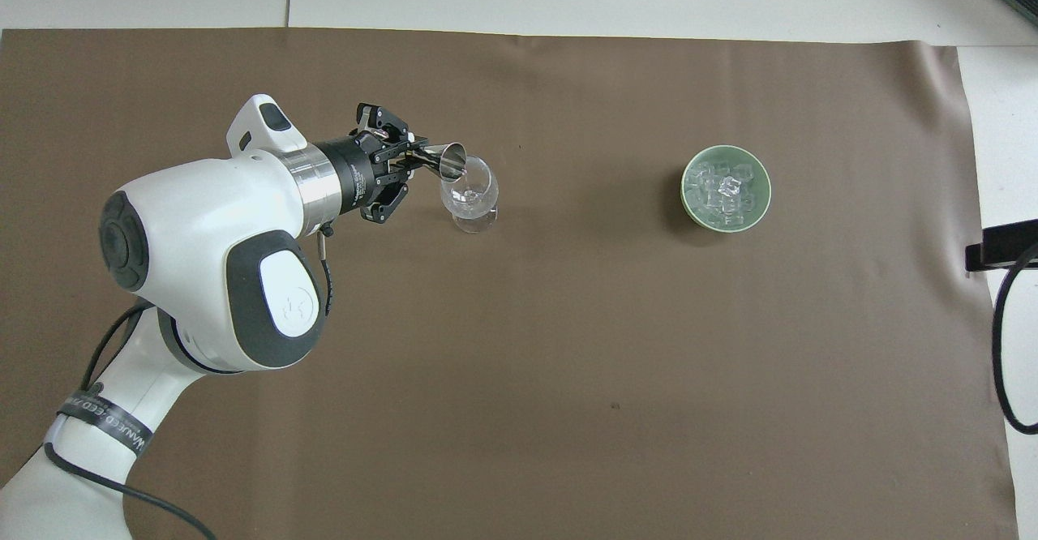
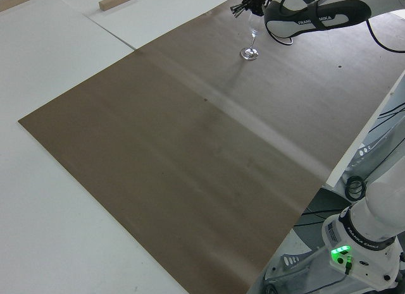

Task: Pour wine and add ice with both arms
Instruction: 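Tilt the silver bottle with the left gripper to pour into the glass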

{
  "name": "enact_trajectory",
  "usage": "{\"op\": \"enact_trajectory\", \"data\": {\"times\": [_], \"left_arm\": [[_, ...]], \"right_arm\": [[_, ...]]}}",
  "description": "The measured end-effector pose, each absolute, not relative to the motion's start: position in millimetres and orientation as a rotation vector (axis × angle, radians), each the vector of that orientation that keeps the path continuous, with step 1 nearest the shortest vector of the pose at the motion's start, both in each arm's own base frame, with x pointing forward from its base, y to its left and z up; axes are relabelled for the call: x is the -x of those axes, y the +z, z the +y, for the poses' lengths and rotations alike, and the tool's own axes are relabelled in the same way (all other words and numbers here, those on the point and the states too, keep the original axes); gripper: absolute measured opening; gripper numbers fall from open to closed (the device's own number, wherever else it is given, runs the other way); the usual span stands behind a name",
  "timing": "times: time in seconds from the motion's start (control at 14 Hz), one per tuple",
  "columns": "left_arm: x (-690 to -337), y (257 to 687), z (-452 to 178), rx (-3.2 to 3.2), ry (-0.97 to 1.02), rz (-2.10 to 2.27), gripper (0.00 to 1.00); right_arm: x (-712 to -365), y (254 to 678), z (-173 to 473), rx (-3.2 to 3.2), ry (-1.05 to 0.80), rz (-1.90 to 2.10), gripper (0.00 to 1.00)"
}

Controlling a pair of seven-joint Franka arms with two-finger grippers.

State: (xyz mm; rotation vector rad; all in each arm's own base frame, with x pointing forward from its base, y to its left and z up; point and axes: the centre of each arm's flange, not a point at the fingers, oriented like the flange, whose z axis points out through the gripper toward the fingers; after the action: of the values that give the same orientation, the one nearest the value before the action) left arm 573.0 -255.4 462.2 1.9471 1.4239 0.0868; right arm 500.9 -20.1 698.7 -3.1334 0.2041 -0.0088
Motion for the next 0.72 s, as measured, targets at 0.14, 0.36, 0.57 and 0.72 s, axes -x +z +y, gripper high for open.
{"op": "enact_trajectory", "data": {"times": [0.14,0.36,0.57,0.72], "left_arm": [[-572.6,463.0,-257.0,-1.960,0.102,1.410,0.22],[-572.8,463.7,-257.2,-1.971,0.117,1.397,0.22],[-573.2,464.9,-257.3,-1.984,0.138,1.383,0.22],[-573.4,465.6,-257.4,-1.993,0.152,1.372,0.22]], "right_arm": [[-500.9,698.7,-20.1,3.133,-0.009,0.204,1.00],[-500.9,698.7,-20.1,3.133,-0.009,0.204,1.00],[-500.9,698.7,-20.1,3.133,-0.009,0.204,1.00],[-500.9,698.7,-20.1,3.133,-0.009,0.204,1.00]]}}
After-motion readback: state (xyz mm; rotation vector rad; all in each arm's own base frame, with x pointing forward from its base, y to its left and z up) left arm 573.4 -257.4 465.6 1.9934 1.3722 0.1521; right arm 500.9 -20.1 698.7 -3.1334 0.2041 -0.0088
